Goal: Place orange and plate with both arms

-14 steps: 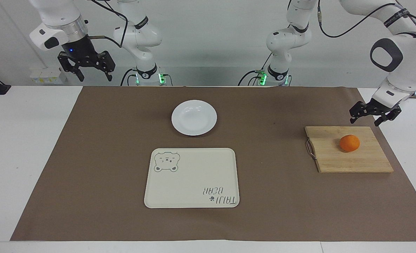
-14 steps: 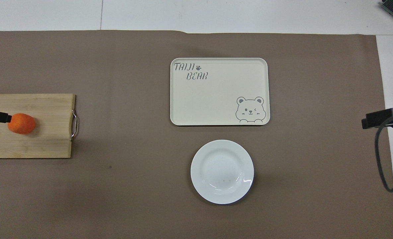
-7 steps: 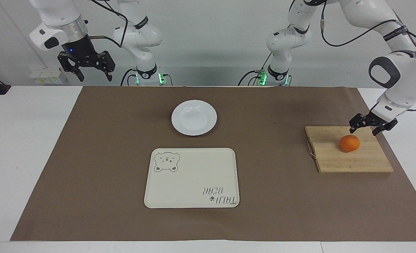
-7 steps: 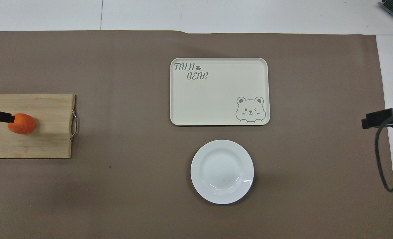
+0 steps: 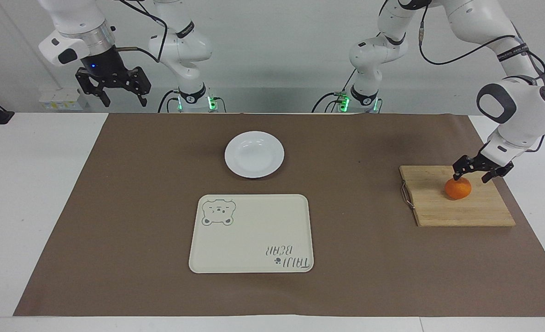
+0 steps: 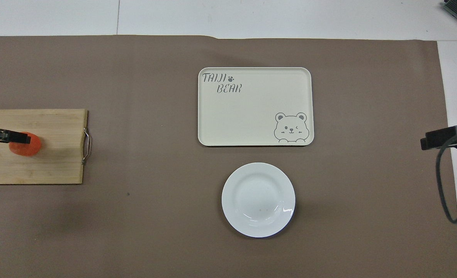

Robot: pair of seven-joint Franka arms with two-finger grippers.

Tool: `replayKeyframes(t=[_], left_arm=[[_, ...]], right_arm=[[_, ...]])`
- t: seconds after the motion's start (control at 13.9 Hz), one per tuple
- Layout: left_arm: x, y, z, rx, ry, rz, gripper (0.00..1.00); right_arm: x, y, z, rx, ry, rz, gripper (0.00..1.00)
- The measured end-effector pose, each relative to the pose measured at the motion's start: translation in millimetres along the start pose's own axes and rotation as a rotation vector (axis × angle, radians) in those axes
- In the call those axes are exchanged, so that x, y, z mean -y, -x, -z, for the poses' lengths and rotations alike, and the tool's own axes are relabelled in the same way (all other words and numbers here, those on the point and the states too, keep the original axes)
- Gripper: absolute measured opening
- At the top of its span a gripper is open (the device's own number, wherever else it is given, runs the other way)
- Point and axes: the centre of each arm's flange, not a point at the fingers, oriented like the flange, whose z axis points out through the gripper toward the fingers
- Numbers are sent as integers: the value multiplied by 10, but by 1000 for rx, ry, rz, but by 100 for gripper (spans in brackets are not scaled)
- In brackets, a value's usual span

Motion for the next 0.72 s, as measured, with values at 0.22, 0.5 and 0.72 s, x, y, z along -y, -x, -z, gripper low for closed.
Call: replayKeyframes(t=[0.22,0.5,0.72], left_arm=[[-3,5,-25,-5,-2,10,100],[-11,4,-35,-7,-3,18,100],[-35,-2,-46,-6,-1,49,100]], right_arm=[[0,0,0,0,0,0,100],[0,0,0,0,0,0,100],[0,0,0,0,0,0,100]])
